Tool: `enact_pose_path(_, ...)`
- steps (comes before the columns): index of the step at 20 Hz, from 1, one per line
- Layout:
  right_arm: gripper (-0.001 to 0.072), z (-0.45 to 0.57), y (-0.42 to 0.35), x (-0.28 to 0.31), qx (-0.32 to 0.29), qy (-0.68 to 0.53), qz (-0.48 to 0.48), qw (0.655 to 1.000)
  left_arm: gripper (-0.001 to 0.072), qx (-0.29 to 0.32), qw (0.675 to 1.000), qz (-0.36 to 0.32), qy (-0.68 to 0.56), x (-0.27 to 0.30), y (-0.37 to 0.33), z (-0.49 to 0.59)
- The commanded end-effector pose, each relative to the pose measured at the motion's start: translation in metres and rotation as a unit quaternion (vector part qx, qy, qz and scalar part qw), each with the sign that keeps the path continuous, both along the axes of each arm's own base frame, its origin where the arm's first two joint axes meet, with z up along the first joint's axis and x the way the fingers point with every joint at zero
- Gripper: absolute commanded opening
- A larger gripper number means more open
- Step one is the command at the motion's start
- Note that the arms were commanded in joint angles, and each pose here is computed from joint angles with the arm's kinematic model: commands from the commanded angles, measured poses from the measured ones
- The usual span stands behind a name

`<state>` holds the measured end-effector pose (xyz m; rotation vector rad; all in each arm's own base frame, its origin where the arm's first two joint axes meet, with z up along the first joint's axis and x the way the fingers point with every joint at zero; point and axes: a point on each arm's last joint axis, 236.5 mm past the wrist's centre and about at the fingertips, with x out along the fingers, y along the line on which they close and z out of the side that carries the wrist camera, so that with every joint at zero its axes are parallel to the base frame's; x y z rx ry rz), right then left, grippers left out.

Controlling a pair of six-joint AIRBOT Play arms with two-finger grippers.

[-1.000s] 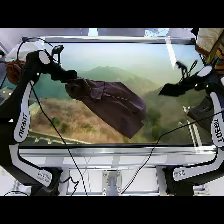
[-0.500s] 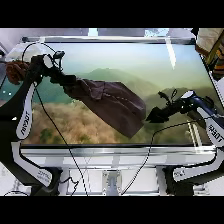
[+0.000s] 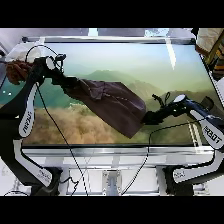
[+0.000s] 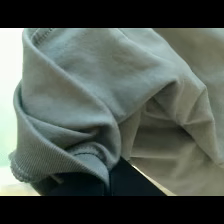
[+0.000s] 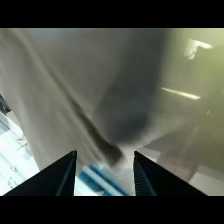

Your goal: Fold the shirts.

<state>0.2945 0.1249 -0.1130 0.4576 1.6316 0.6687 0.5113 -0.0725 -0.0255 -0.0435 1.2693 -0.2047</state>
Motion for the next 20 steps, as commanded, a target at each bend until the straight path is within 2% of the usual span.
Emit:
enact_pose_path(1,0.0388,-0.016,0.017,0.006,-0.038,-0.046,0.039,0.997,0.0011,-0.009,1.000,0.002,0.006,-0.002,-0.004,-0.002)
enact_pose_path(2,0.0306,-0.017,0.021,0.001,-0.043,-0.048,0.059,0.996,0.0011,-0.009,1.000,0.002,0.006,-0.002,-0.003,-0.002)
enact_pose_path(4,0.0039,-0.020,0.023,-0.009,-0.054,-0.044,0.091,0.993,0.0011,-0.009,1.000,0.002,0.005,-0.001,-0.003,-0.002)
enact_pose_path(8,0.0032,-0.006,0.041,-0.011,-0.012,-0.041,0.087,0.995,0.0011,-0.010,1.000,0.002,0.001,0.000,-0.004,0.001)
enact_pose_path(10,0.0032,0.014,0.051,0.005,0.011,-0.083,0.071,0.994,0.0011,-0.013,1.000,0.005,-0.014,0.008,-0.005,0.013)
enact_pose_path(12,0.0031,0.042,0.048,0.032,-0.001,-0.147,0.071,0.987,0.0011,-0.030,0.998,0.008,-0.047,0.023,-0.012,0.039)
enact_pose_path(16,0.0031,0.134,0.004,0.119,-0.104,-0.329,0.027,0.938,0.0011,-0.051,0.987,0.003,-0.152,0.056,-0.020,0.127)
enact_pose_path(20,0.0031,0.258,-0.104,0.186,-0.228,-0.470,-0.100,0.847,0.0011,-0.024,0.961,0.017,-0.274,0.065,-0.001,0.220)
